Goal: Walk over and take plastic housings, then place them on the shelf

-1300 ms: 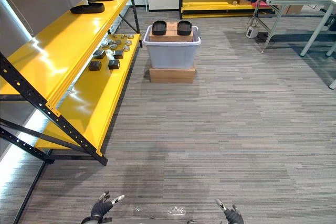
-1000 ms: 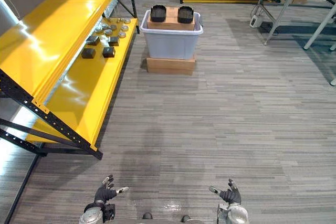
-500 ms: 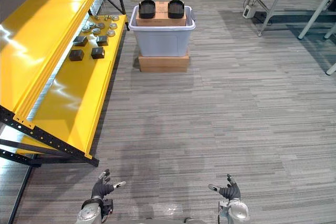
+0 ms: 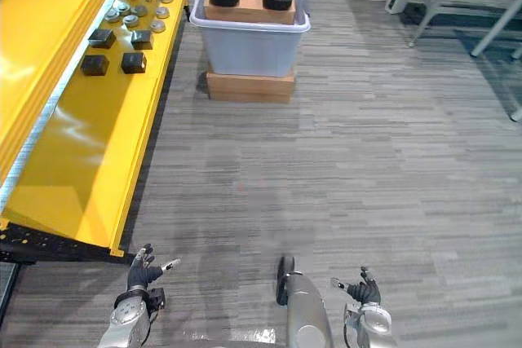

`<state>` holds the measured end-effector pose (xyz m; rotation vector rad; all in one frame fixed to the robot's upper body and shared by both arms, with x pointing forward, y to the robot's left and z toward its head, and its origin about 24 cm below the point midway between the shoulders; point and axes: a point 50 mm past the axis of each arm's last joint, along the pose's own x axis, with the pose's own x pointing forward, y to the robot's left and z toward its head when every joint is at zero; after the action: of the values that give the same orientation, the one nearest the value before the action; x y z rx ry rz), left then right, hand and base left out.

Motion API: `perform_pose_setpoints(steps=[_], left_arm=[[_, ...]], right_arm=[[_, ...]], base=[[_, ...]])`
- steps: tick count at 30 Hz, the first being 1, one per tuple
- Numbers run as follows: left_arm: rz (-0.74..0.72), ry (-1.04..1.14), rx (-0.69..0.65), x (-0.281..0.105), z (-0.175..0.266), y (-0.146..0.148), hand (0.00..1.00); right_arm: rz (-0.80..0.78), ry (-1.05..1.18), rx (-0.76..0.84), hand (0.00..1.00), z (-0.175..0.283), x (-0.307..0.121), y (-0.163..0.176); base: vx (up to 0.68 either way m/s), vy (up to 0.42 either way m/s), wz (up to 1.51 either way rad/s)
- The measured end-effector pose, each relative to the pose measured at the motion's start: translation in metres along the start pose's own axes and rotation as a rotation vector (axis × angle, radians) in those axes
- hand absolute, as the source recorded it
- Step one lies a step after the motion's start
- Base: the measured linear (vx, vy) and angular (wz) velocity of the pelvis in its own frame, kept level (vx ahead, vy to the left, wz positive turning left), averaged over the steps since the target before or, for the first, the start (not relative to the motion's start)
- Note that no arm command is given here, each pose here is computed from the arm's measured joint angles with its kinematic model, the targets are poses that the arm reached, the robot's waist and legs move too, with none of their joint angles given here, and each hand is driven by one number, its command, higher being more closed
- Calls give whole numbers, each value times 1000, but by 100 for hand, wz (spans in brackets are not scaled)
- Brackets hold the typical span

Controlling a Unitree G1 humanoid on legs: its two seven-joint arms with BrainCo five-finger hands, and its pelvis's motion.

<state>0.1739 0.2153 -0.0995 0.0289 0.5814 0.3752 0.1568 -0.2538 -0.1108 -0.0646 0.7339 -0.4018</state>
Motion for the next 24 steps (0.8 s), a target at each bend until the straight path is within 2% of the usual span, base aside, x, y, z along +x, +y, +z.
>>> perform_pose_setpoints(steps=[4, 10, 14, 24], left_arm=[[0, 61, -4, -8, -18, 0, 0], [-12, 78, -19, -13, -24, 0, 0], [-24, 99, -43, -17, -29, -10, 0], [11, 122, -27, -14, -32, 6, 0]], right_arm=[[47, 3, -35, 0, -3, -2, 8], [18, 0, 26, 0, -1, 1, 4], [-28, 14, 36, 0, -4, 1, -4], [24, 141, 13, 0, -43, -16, 12]], base=[[538, -281, 10], [488, -141, -22], [508, 122, -54], [582, 136, 2]])
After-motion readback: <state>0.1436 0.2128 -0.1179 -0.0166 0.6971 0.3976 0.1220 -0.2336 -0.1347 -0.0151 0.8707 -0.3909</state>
